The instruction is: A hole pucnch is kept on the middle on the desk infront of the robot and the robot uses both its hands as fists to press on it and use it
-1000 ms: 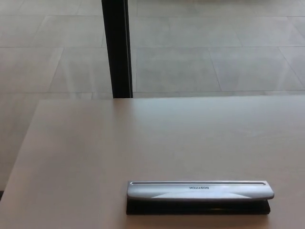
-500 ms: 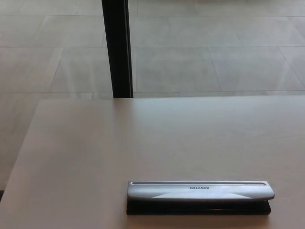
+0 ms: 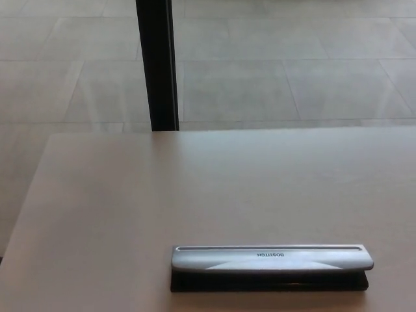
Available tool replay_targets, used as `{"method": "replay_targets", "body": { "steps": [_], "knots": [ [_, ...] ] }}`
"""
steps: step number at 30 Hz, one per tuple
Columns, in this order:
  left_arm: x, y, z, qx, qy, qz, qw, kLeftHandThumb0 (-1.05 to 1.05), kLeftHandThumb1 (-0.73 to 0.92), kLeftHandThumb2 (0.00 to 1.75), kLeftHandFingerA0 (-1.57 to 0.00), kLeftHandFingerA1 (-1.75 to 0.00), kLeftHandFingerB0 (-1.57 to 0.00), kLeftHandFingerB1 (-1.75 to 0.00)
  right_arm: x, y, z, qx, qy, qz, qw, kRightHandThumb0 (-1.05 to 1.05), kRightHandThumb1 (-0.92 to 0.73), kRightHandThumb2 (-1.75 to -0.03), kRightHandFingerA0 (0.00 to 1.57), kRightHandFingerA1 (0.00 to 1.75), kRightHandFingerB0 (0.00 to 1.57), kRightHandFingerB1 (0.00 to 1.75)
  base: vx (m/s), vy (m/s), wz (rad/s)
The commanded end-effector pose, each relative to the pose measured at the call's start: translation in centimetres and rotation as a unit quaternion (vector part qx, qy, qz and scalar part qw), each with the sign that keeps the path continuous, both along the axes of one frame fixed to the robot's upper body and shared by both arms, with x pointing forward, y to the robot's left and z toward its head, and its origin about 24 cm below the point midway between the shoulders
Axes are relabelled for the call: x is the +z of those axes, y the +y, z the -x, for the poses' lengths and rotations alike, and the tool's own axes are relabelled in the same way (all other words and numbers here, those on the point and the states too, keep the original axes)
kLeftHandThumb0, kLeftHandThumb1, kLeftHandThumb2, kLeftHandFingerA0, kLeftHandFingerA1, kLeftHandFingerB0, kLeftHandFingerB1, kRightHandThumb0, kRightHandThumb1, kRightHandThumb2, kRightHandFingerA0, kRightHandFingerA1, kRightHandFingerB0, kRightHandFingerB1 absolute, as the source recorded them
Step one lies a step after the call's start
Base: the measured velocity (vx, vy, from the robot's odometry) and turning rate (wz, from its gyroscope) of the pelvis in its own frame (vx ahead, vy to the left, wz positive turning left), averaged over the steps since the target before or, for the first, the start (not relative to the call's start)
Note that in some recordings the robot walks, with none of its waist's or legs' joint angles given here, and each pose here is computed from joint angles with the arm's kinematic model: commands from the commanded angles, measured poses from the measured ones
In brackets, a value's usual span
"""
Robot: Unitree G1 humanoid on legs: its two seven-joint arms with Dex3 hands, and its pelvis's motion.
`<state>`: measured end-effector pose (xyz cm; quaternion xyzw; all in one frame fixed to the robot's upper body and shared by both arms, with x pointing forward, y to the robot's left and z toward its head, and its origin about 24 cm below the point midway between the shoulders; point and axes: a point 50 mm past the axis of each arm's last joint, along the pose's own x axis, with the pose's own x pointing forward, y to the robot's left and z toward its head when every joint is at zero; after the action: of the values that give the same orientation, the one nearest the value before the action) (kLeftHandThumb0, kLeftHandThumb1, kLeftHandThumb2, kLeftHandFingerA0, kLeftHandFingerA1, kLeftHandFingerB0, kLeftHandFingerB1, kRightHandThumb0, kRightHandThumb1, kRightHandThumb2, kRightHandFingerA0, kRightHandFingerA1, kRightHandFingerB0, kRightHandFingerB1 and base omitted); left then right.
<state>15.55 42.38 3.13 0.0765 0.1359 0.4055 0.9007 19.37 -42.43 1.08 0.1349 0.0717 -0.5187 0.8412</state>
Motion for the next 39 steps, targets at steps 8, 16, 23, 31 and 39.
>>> {"method": "replay_targets", "body": {
  "steps": [8,16,23,31,39],
  "knots": [
    [19.2,-18.0,-9.2,-0.254,-0.42,-0.08,0.867,0.02,0.69,1.11,-0.99,-1.75,-0.68,-1.28,17.5,12.3,-7.3,0.284,-0.365,0.184,0.867,-0.74,-0.6,-0.89,1.26,1.59,0.99,1.04,0.0,0.0,0.0],
    [14.9,-24.5,-8.6,-0.357,-0.374,0.012,0.856,-0.07,0.72,1.1,-0.96,-1.75,-0.66,-1.32,13.8,19.0,-6.6,0.427,-0.314,0.122,0.839,-0.48,-0.56,-1.16,1.3,1.36,0.92,1.04,0.0,0.0,0.0],
    [10.4,-29.5,-8.7,-0.394,-0.301,0.117,0.86,-0.15,0.8,1.04,-1.16,-1.75,-0.56,-1.12,10.5,21.5,-6.4,0.504,-0.236,0.075,0.828,-0.42,-0.58,-0.95,1.15,1.75,0.86,1.08,0.0,0.0,0.0],
    [7.6,-33.4,-9.1,-0.448,-0.214,0.173,0.85,-0.16,0.72,1.23,-0.98,-1.75,-0.55,-1.75,8.3,23.9,-6.2,0.516,-0.198,0.052,0.831,-0.53,-0.6,-0.96,1.24,1.75,0.83,1.1,0.0,0.0,0.0],
    [6.9,-34.8,-9.2,-0.451,-0.197,0.205,0.846,-0.22,0.83,1.07,-0.96,-1.75,-0.47,-1.75,6.8,25.3,-5.7,0.534,-0.165,0.045,0.828,-0.55,-0.52,-1.05,1.19,1.74,0.97,1.23,0.0,0.0,0.0]
  ]
}}
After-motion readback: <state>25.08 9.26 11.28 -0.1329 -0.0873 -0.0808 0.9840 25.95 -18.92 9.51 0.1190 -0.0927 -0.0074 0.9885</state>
